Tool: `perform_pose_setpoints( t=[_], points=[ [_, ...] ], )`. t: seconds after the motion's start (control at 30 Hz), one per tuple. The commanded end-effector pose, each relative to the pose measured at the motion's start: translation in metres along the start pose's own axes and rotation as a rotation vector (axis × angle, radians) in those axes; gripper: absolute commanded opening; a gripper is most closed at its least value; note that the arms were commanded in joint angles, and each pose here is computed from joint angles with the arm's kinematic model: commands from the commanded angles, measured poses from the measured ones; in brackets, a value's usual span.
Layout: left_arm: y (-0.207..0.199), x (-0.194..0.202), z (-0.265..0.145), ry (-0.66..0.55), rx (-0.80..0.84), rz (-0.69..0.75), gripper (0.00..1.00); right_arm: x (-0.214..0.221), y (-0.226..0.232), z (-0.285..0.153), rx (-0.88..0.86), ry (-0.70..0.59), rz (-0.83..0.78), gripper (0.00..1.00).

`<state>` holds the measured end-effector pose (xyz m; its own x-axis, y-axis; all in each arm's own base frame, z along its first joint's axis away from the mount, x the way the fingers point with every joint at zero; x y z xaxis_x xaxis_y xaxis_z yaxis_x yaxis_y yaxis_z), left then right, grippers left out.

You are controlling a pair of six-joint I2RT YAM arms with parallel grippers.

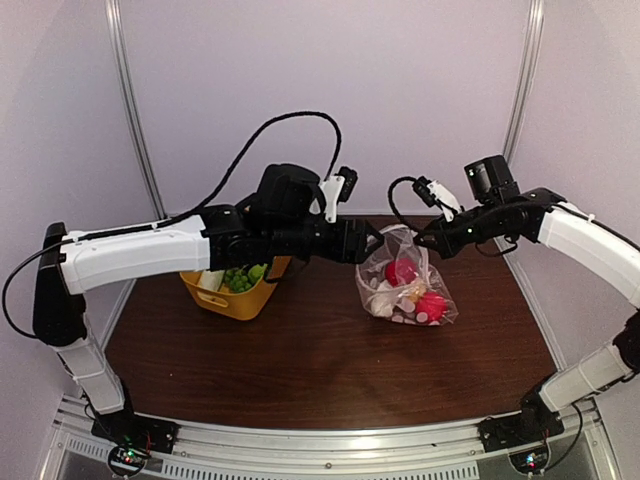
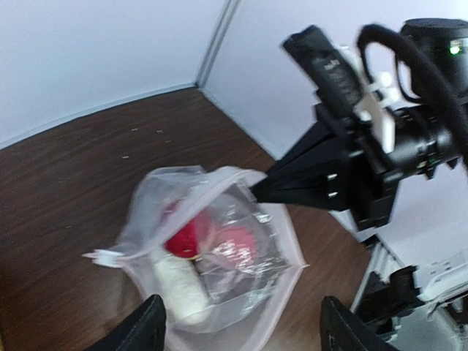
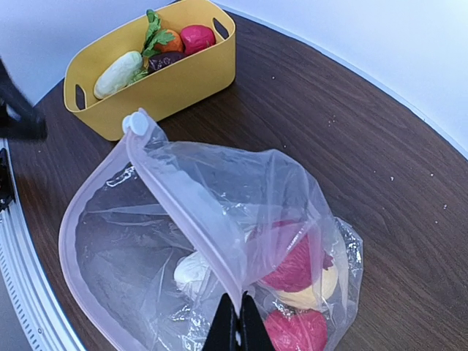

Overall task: Place the food in the zip-top bag and seal the zipper
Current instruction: Pick up the fake vegetable from the bin.

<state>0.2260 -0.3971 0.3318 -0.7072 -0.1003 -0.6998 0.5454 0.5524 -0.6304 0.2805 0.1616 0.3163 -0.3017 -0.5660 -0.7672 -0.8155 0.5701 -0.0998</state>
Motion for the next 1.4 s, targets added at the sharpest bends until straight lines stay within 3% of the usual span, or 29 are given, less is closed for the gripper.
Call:
perform_pose_setpoints(
  t=[0.0,0.23,0.57,0.87,1.37],
  points=[
    [0.054,-0.011,-0.035,0.016,-0.394,0.199,0.75,0.004,0.004,-0.016,0.02,-0.074,-0.055,0.0],
    [0.146,-0.041,-0.081,0.091,-0.714,0.138,0.75,0.008,0.013,-0.03,0.011,-0.126,-0.096,0.0],
    [0.242,-0.048,-0.096,0.221,-0.892,-0.055,0.72,0.012,0.016,-0.039,0.027,-0.151,-0.091,0.0],
    [0.284,-0.037,-0.073,0.4,-1.092,-0.011,0.63,0.016,0.016,-0.037,0.036,-0.147,-0.091,0.0],
    [0.33,-0.022,-0.069,0.492,-1.288,0.034,0.62,0.02,0.017,-0.034,0.03,-0.146,-0.083,0.0]
  ],
)
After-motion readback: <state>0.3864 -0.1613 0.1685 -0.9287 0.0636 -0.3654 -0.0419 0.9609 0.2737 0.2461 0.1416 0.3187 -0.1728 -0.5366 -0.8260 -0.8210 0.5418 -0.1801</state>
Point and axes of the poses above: each gripper's point midway between its finger pads, its own z axis out along the fingers, its own y axis along the line the jaws close on, x = y × z, the point moved 10 cm from there along -z, back along the fingers, and after that the axes turned 15 degrees about -z, right-handed, at the moved point
